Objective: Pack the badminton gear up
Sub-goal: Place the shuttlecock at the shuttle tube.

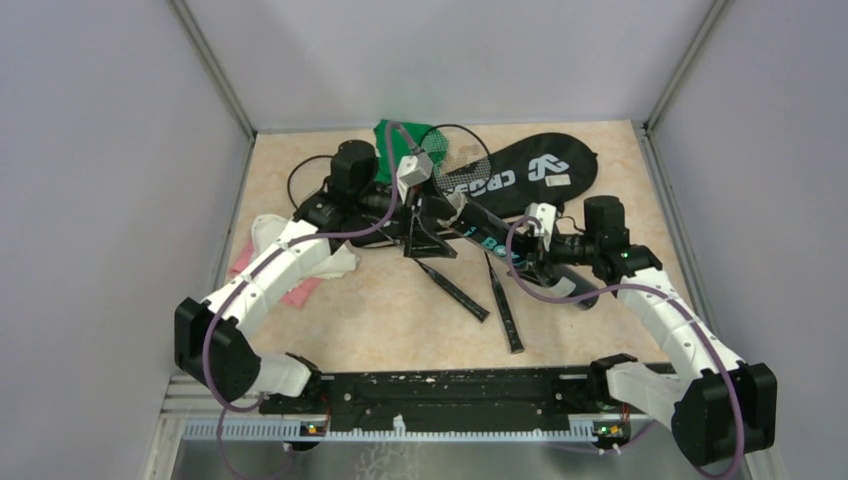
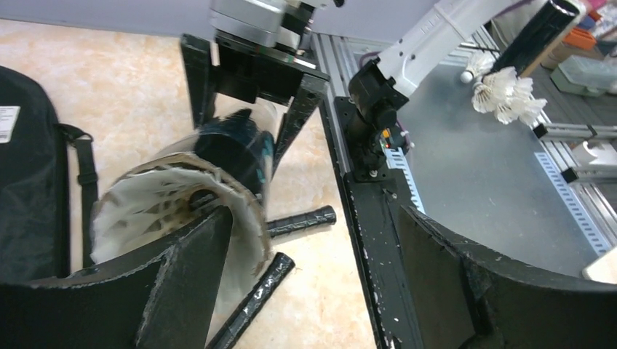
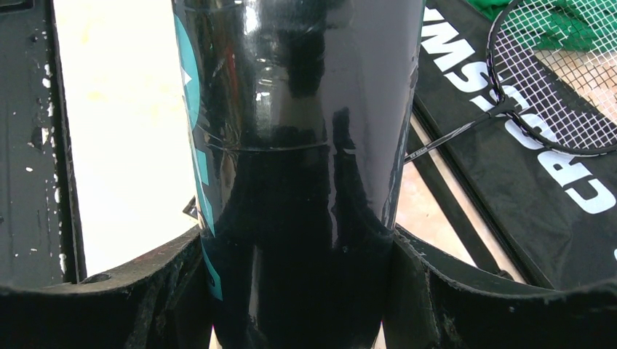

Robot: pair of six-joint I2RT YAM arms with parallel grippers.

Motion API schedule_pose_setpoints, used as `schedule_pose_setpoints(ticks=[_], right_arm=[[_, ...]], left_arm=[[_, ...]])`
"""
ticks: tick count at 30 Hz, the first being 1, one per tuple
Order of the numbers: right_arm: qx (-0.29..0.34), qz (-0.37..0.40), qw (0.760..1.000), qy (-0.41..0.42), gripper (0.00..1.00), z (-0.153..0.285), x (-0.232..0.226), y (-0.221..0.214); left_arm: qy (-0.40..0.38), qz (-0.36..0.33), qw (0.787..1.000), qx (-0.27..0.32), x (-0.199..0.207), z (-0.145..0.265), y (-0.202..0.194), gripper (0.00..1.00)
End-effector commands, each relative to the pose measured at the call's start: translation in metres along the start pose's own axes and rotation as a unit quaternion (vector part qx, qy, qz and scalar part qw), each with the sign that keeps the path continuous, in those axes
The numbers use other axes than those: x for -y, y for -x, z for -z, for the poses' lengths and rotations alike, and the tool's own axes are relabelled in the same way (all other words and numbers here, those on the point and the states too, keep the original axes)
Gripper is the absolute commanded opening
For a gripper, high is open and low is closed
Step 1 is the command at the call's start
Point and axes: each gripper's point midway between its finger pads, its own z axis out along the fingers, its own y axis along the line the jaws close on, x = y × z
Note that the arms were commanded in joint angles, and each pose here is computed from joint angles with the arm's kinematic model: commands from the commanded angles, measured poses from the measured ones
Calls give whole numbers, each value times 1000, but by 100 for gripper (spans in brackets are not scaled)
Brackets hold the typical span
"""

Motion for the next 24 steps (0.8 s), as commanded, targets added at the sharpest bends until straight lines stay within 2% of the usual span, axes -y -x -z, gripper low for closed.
schedule_pose_setpoints(ticks=[1, 13, 18, 24], right_arm=[[36, 34, 999, -3, 34, 3, 4, 24], [42, 28, 999, 2, 34, 2, 2, 26], [37, 32, 999, -8, 34, 3, 5, 26], [30, 32, 999, -14, 34, 4, 7, 23]], left_arm=[[-34, -45, 998, -11, 13, -12, 0, 91], [-51, -49, 997, -42, 13, -39, -20, 93], [-33, -73, 996, -48, 11, -36, -16, 99], [-4, -114, 992, -44, 12, -19, 0, 99]])
